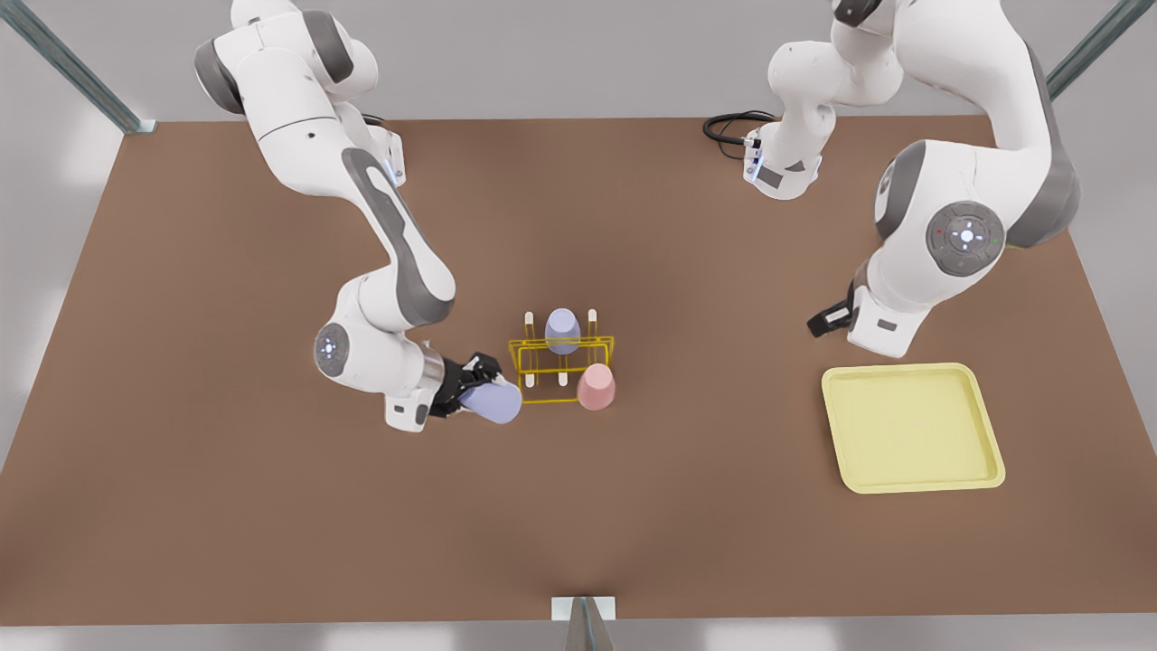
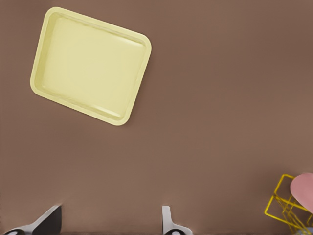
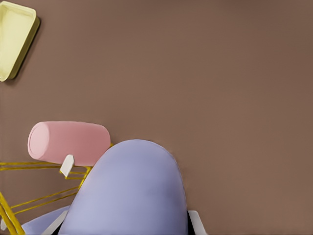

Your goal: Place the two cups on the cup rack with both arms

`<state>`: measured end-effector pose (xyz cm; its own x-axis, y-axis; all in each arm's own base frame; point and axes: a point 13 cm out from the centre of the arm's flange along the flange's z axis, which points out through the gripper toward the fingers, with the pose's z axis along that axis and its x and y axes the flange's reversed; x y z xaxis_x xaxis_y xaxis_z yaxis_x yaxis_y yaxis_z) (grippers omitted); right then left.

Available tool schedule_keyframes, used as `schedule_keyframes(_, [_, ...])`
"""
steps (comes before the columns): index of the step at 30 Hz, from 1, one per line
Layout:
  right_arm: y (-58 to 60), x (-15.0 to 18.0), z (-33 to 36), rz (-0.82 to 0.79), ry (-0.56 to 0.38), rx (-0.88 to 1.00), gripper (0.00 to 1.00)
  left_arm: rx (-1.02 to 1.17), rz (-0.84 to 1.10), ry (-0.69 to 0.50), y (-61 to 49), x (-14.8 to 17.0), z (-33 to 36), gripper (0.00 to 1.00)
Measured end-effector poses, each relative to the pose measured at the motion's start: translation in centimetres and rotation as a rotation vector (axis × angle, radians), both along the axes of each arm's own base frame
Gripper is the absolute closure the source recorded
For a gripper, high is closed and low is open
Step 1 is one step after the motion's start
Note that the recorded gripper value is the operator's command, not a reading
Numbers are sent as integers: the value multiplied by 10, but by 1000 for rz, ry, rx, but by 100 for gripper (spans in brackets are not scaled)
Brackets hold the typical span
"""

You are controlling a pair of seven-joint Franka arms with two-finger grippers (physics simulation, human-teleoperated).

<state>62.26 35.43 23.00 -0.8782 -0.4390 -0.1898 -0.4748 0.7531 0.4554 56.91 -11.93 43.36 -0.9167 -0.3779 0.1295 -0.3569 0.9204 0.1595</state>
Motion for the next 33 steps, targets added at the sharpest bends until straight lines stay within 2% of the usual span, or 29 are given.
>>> schedule_keyframes(4, [7,-6,-1,2,15,0,13,-94,-14,17,19,7,13,0])
schedule_keyframes(17, [35,-30,-5,35,64,3,13,-118,-184,39,5,-9,30,0])
schedule_keyframes(18, [36,-31,-6,36,67,3,1,-118,-191,43,5,-9,29,0])
schedule_keyframes(24, [44,-32,-6,40,70,7,0,-121,-223,54,7,-10,27,0])
schedule_keyframes(27, [44,-15,22,32,34,27,0,-123,-237,55,7,-11,28,0])
schedule_keyframes(29, [28,17,81,34,-47,23,0,-125,-243,56,7,-11,27,0])
schedule_keyframes(31, [-12,38,134,56,-123,-70,0,-126,-251,57,7,-11,28,0])
schedule_keyframes(33, [-126,63,140,-5,-96,-239,0,-127,-257,57,7,-11,27,0])
